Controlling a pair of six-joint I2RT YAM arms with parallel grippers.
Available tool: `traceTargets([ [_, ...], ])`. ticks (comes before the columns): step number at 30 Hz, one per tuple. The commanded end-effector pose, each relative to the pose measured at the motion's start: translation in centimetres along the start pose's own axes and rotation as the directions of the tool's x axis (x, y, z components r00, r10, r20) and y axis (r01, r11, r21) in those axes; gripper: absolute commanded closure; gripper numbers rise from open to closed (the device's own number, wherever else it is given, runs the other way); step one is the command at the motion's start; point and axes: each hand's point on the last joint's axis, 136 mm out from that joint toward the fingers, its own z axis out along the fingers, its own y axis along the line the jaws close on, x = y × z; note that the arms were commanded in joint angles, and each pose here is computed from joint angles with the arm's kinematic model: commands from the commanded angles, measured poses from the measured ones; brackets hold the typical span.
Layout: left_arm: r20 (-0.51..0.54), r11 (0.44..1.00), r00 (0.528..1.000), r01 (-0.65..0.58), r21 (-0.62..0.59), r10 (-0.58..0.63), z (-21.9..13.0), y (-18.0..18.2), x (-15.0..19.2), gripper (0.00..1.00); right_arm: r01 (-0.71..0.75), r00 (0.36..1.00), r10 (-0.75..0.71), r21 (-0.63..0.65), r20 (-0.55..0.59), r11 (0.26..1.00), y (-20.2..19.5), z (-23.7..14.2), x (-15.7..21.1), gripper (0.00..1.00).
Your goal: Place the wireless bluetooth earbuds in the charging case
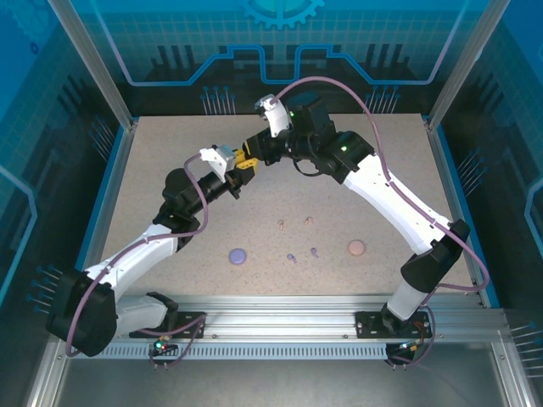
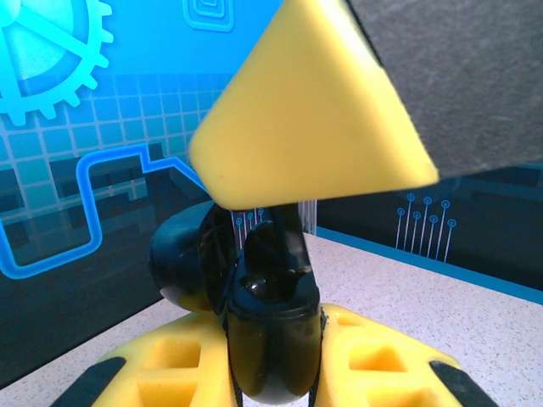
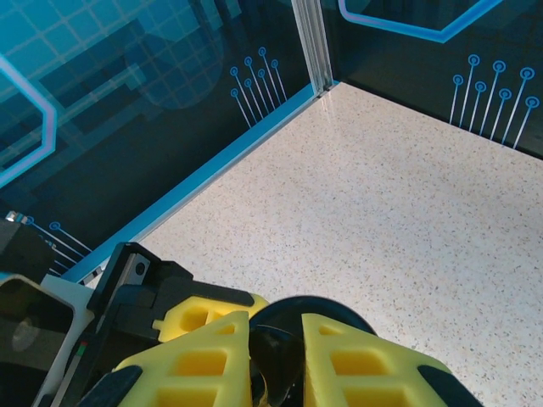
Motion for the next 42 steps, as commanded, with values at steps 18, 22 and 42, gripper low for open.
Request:
traceTargets([
  [18, 0.07, 0.998, 0.996, -0.055, 0.026, 0.053, 0.0, -0.8, -2.6, 1.0, 0.035, 0.999, -0.035, 0.06, -0.003, 0.998, -1.5, 0.4, 0.5, 0.82],
  [22, 0.071, 0.998, 0.996, -0.057, 0.024, 0.055, -0.1, -0.8, -2.6, 1.0, 0.041, 0.999, -0.04, 0.052, -0.016, 0.998, -1.3, 0.5, 1.0, 0.82],
  [42, 0.07, 0.998, 0.996, -0.057, 0.017, 0.056, 0.1, -0.7, -2.8, 1.0, 0.131, 0.991, -0.13, 0.038, -0.038, 0.991, 0.3, -0.1, 2.4, 0.84],
])
